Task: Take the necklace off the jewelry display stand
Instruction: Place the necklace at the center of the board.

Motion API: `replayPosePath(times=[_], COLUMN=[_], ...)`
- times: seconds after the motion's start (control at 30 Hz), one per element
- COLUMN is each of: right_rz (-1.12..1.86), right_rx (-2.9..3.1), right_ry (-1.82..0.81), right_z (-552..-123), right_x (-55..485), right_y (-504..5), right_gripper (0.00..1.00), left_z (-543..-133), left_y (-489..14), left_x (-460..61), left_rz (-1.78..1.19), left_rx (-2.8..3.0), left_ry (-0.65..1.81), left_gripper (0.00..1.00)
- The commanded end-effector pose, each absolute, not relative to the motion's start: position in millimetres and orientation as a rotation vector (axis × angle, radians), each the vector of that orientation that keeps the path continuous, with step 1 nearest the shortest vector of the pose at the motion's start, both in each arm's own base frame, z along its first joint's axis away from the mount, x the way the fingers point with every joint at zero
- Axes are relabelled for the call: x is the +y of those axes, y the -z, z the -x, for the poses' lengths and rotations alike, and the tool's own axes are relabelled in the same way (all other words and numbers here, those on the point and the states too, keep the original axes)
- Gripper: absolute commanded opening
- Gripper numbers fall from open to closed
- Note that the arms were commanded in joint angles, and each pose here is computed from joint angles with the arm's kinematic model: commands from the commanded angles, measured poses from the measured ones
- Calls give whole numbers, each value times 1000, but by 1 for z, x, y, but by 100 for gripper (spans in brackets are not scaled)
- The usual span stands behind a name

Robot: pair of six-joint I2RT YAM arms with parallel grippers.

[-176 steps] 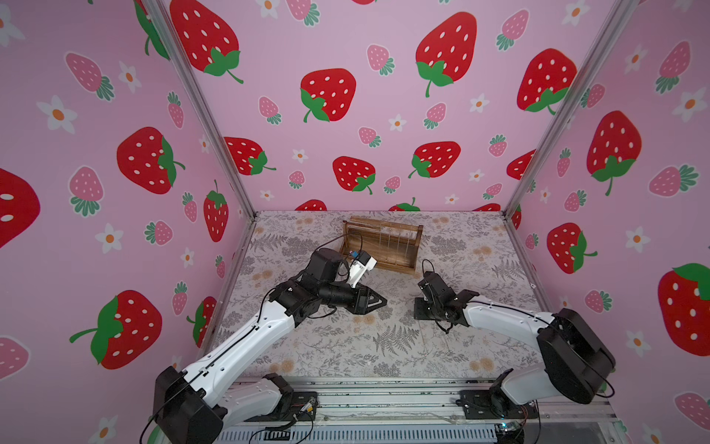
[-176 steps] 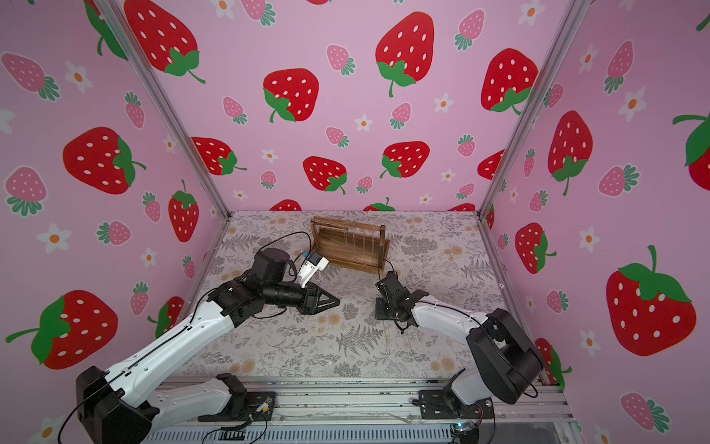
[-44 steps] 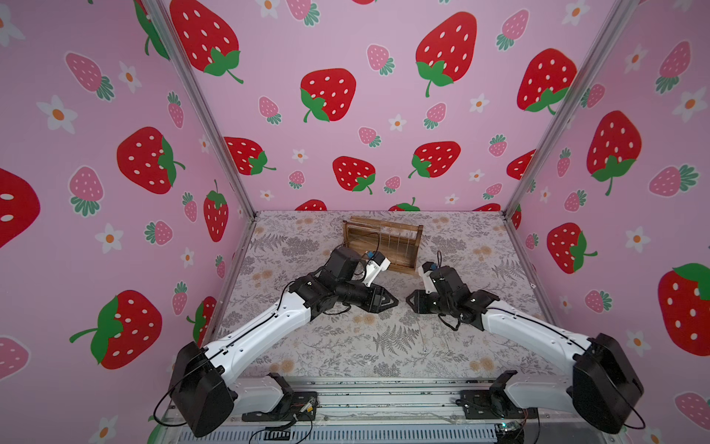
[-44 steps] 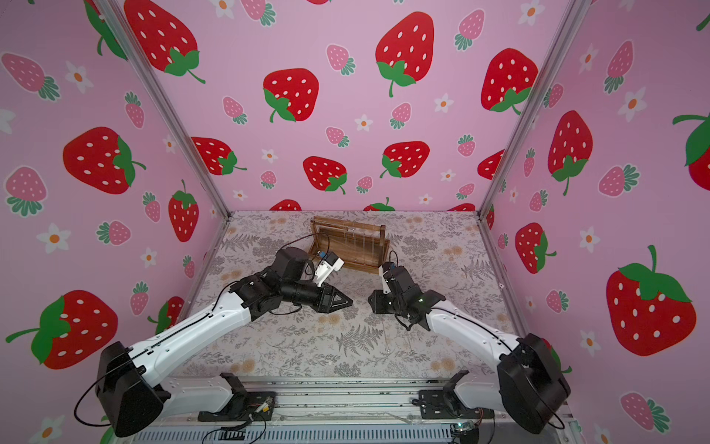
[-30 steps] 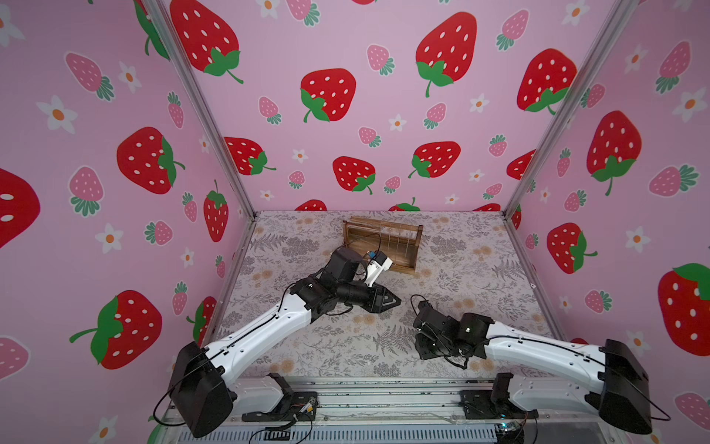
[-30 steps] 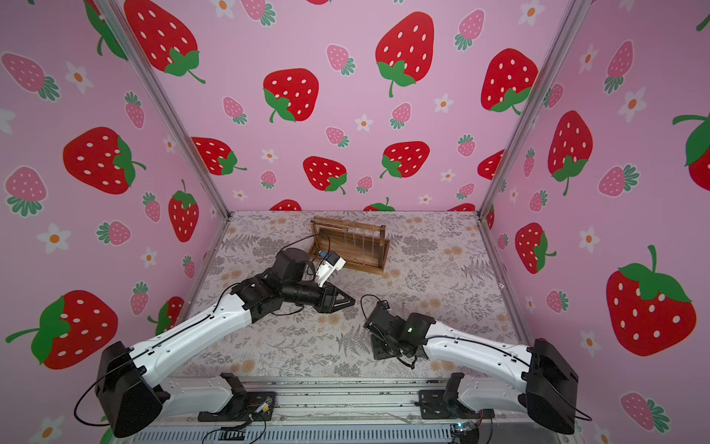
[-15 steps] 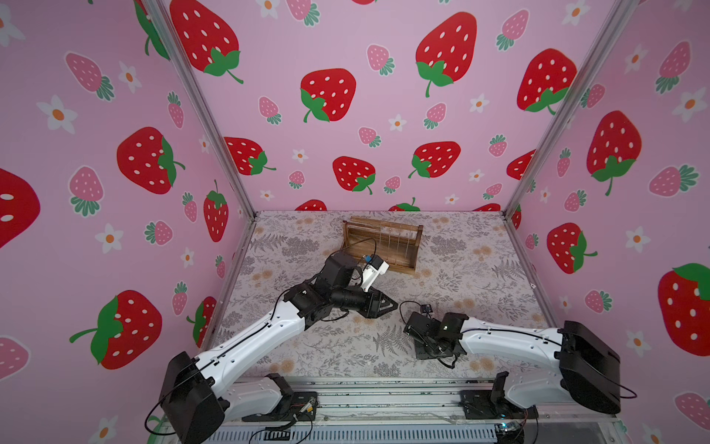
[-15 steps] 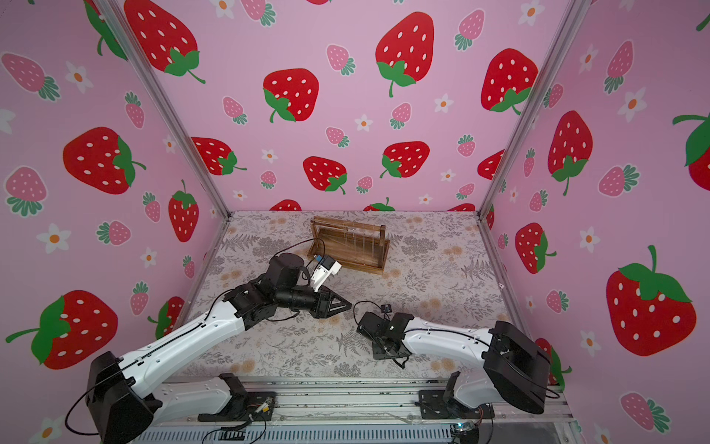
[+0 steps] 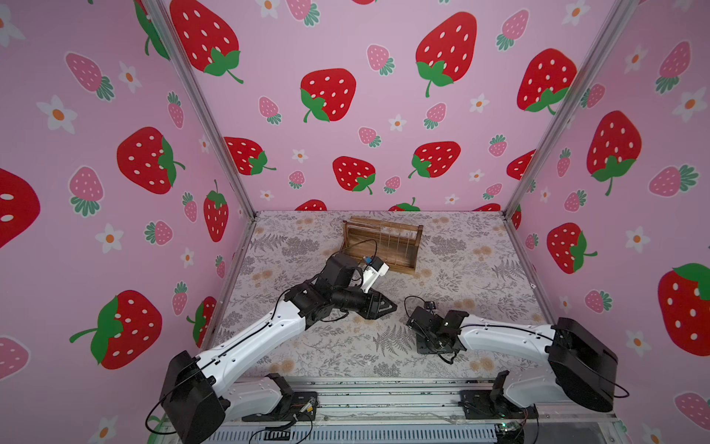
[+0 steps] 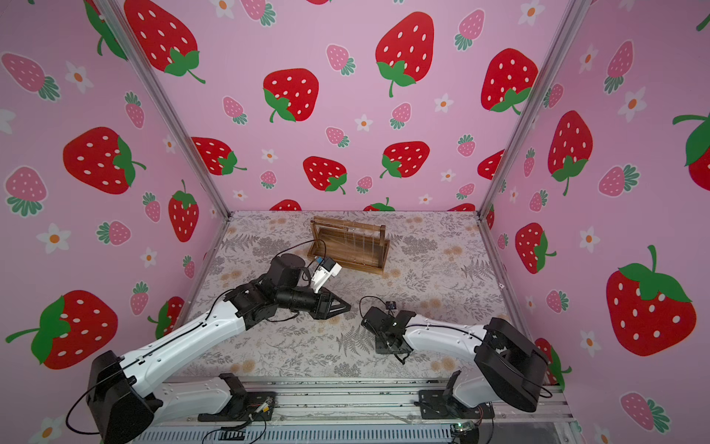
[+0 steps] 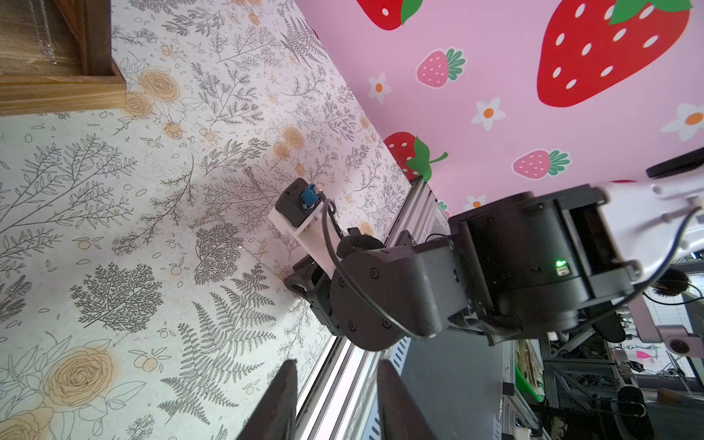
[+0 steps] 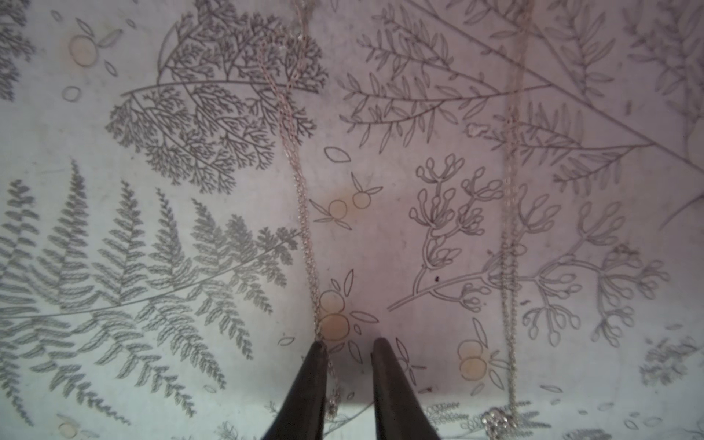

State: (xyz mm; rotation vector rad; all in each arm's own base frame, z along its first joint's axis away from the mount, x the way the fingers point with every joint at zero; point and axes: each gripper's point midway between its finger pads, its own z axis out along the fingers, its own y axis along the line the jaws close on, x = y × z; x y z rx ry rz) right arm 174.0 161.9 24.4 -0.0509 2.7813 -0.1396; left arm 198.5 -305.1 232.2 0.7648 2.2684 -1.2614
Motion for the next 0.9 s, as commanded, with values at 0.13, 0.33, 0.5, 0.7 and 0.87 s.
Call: replayPosePath(times=[0.13,0.33,0.5,0.7,0.87], right_rz=[69,52,57,96,131], right_rx=[2798,2771,2750,2764,2789], right_ry=[118,131,94,125,168], right_z=[-171,-171,-171,-171,-169], right_x=[163,157,160,162,164], right_y=[-25,-32,-42,-38,-27], right_gripper=[23,23,23,27,33], left_z=[-198,-199,-199,-199,-198], left_y=[-238,-237,-236,-237,-238], left_x=[-306,-307,-307,-307,-306], left_rz=[-790,-794,-793,-790,-788], left_rx=[2253,2253,2258,2255,2252], left_ry=[1246,1245,1247,1252,1249], left_gripper=[36,36,36,36,36])
